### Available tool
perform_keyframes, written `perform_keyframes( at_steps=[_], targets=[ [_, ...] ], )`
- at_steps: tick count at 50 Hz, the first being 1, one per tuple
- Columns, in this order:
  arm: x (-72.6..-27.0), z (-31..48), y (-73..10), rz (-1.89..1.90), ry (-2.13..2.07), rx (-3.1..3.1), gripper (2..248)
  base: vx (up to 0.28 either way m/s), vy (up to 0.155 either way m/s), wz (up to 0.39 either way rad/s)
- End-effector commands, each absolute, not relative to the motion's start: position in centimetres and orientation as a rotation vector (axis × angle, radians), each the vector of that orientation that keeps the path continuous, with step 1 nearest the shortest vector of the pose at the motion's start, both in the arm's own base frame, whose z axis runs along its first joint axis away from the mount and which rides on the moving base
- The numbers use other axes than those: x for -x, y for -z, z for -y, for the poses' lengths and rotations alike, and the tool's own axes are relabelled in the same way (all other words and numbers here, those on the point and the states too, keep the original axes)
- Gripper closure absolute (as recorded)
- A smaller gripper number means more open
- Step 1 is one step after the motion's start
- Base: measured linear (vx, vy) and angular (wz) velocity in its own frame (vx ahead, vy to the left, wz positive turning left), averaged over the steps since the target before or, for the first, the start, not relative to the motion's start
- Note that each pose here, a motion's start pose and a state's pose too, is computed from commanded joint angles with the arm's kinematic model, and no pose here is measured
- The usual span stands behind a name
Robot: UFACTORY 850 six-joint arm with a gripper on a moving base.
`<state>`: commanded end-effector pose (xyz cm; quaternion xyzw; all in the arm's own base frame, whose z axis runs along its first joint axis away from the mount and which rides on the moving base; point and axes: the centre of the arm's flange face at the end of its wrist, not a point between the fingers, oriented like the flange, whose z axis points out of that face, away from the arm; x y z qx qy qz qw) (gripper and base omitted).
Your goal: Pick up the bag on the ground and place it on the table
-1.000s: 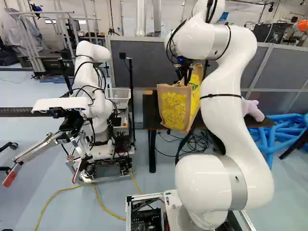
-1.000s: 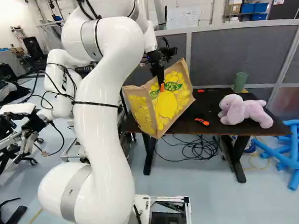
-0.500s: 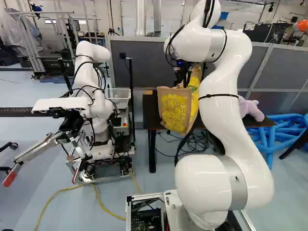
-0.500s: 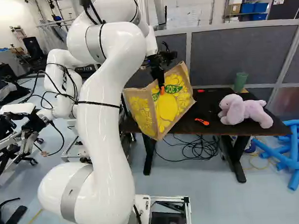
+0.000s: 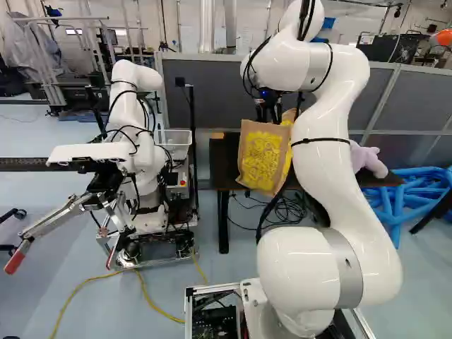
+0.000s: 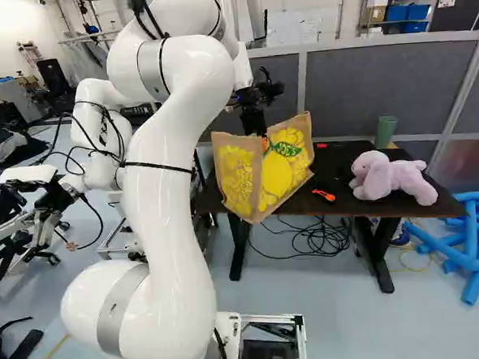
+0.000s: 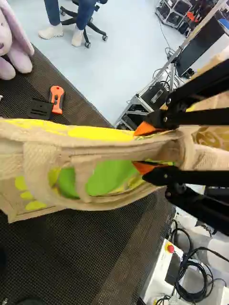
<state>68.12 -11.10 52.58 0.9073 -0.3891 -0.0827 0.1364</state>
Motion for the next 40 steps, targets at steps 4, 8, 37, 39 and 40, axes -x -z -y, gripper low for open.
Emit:
perform_keyframes(
  at_steps=[4, 8, 37, 39, 40],
  targets=[
    [-68.12, 11.1, -52.58, 1.127, 0.239, -2.626, 135, 0.0, 0.0, 0.0],
    [-68.12, 11.1, -52.58, 1.127, 0.239, -2.626, 99, 0.0, 0.0, 0.0],
    [-68.03, 11.09, -52.86, 1.128, 0.234, -2.628, 3, 0.0, 0.0, 0.0],
    [-67.96, 11.08, -53.11, 1.129, 0.23, -2.629, 3, 0.0, 0.0, 0.0],
    [-67.92, 11.08, -53.24, 1.129, 0.227, -2.629, 3, 0.0, 0.0, 0.0]
  ],
)
